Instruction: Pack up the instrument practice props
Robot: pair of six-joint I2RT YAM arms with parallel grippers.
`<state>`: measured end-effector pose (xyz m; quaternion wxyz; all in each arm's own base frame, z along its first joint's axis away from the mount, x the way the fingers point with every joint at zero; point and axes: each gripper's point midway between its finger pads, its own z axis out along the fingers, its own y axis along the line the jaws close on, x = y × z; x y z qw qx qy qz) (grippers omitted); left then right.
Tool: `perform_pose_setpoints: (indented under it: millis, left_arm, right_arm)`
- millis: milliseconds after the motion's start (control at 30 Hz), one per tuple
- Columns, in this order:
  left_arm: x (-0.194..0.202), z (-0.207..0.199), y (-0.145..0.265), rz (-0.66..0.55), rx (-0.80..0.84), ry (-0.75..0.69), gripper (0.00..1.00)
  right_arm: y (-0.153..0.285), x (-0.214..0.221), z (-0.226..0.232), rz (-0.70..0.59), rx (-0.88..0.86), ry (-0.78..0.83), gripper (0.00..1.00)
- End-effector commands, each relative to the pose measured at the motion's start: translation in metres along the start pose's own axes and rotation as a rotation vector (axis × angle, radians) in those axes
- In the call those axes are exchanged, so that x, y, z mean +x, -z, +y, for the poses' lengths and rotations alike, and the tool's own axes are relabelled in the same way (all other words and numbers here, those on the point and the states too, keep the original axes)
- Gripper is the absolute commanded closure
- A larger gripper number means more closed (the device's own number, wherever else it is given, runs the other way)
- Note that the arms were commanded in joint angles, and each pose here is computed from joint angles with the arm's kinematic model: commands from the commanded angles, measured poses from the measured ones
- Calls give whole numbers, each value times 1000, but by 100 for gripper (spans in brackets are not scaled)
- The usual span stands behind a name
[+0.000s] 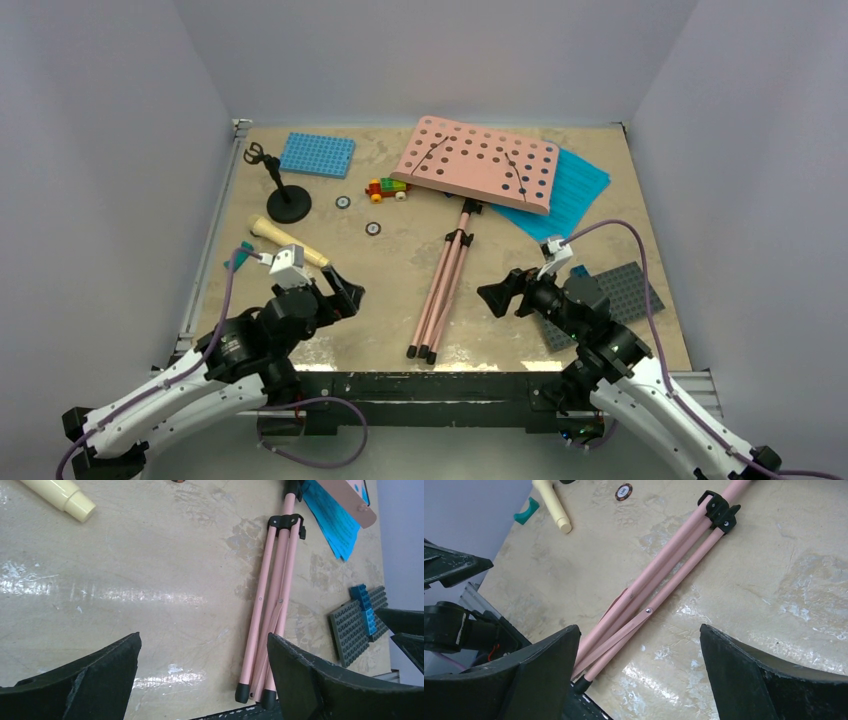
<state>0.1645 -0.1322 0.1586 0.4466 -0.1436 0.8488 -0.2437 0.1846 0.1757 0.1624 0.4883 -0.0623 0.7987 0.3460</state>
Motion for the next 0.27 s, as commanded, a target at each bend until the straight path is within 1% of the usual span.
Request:
perform_pose_setpoints:
  millis: [0, 67, 233]
  left_arm:
    - [-1, 12, 0, -8, -66, -3, 0]
    - [-2, 12, 0, -7, -78, -11, 0]
    - [-2, 12, 0, 4, -92, -28, 0]
  right_arm:
    - [2, -14, 13, -36, -42, -16, 5]
    - [2, -16, 12, -42, -31, -34, 4]
    - [2, -21, 5, -49, 45, -148, 1]
